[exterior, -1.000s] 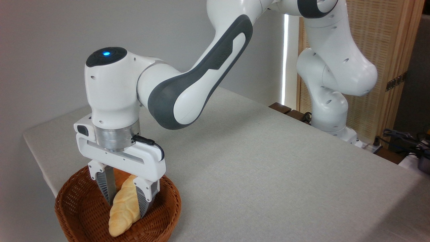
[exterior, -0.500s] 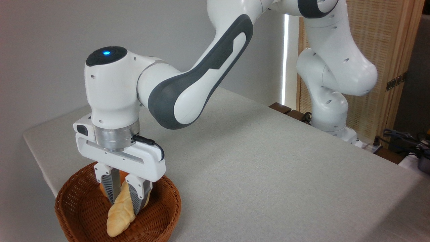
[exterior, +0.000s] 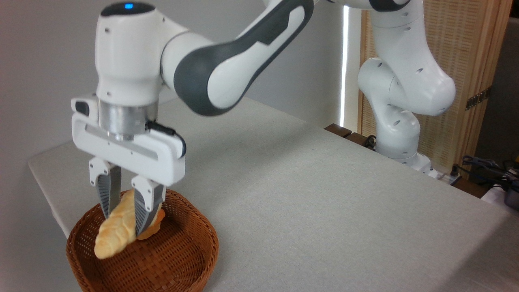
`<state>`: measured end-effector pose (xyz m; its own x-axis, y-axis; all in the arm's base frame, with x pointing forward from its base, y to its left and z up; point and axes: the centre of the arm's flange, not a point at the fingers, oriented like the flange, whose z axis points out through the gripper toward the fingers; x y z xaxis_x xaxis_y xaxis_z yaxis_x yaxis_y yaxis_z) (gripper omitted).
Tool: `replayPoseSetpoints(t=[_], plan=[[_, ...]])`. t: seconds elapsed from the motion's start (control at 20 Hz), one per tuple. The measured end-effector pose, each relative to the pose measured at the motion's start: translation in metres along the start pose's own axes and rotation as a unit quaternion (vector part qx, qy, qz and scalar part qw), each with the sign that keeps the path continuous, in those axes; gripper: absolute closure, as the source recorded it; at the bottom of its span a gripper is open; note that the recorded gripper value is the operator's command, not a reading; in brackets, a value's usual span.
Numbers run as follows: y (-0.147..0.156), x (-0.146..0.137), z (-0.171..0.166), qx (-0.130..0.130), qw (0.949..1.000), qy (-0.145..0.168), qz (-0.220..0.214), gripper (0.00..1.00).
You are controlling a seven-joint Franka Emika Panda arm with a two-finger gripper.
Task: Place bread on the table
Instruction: 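Lift the held bread out of the basket and move it over the table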
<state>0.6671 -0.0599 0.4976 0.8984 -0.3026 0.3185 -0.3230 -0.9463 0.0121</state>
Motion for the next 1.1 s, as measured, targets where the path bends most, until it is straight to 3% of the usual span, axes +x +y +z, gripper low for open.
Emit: replayPoseSetpoints(t=[0.25, 0.4, 0.6, 1.0, 1.1], plan=[[0.010, -0.008, -0.032, -0.009, 0.9992, -0.023, 0.031, 0.37], [0.021, -0.019, -0.051, -0.023, 0.9956, -0.055, 0.072, 0.37], [0.048, -0.034, -0.056, -0.046, 0.9867, -0.098, 0.122, 0.36], [0.084, -0.087, -0.047, -0.064, 0.9698, -0.139, 0.190, 0.34], [0.095, -0.098, -0.042, -0.068, 0.9657, -0.149, 0.201, 0.26]])
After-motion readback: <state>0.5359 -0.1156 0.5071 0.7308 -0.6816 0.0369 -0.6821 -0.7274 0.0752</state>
